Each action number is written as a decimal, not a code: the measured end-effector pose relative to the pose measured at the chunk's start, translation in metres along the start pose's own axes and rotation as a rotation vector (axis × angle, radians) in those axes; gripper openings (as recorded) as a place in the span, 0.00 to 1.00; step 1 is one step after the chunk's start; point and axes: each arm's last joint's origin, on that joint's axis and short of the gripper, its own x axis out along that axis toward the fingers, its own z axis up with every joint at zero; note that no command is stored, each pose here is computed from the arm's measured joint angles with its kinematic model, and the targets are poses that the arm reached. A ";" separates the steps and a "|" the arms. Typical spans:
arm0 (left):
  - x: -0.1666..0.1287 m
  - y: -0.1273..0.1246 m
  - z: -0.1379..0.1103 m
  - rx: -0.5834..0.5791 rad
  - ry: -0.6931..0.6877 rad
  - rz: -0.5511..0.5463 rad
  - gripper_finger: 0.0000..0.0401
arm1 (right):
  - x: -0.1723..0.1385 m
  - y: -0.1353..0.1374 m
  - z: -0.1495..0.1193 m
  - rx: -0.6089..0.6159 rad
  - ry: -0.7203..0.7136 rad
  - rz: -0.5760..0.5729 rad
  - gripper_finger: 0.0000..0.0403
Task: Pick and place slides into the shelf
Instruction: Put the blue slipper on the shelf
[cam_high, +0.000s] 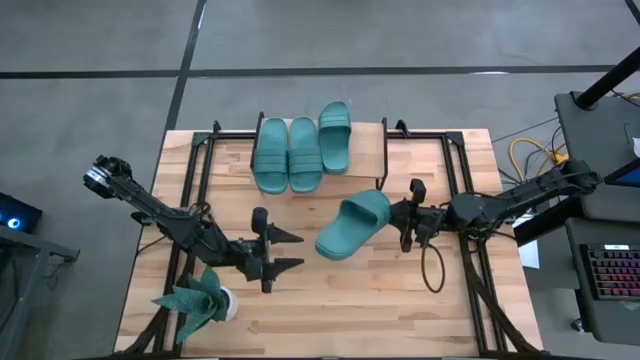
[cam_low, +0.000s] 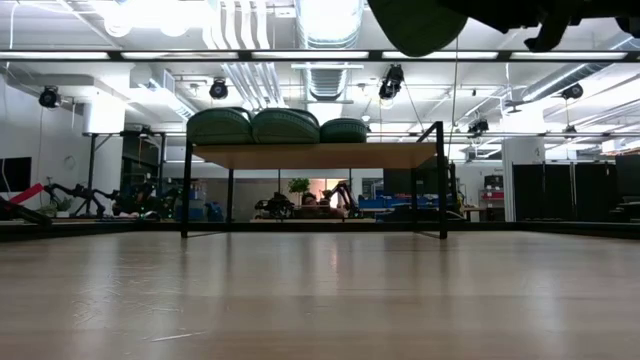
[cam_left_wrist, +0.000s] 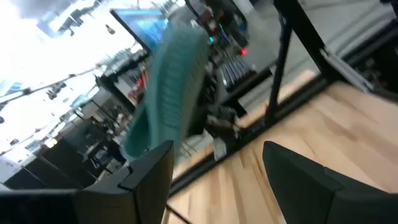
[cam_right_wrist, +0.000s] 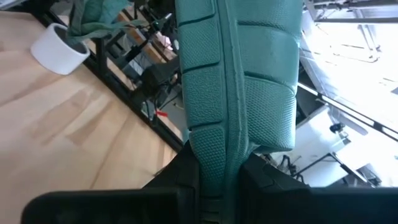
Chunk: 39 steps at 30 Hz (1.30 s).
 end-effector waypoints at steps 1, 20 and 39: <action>0.001 0.001 0.002 -0.001 -0.012 0.009 0.58 | 0.000 0.001 -0.001 -0.001 0.002 0.003 0.11; 0.041 0.006 0.019 0.094 -0.017 0.081 0.58 | 0.000 0.006 -0.002 0.034 -0.019 0.048 0.10; 0.041 0.025 0.015 0.087 0.040 0.155 0.58 | 0.000 0.009 -0.005 0.065 0.003 0.080 0.10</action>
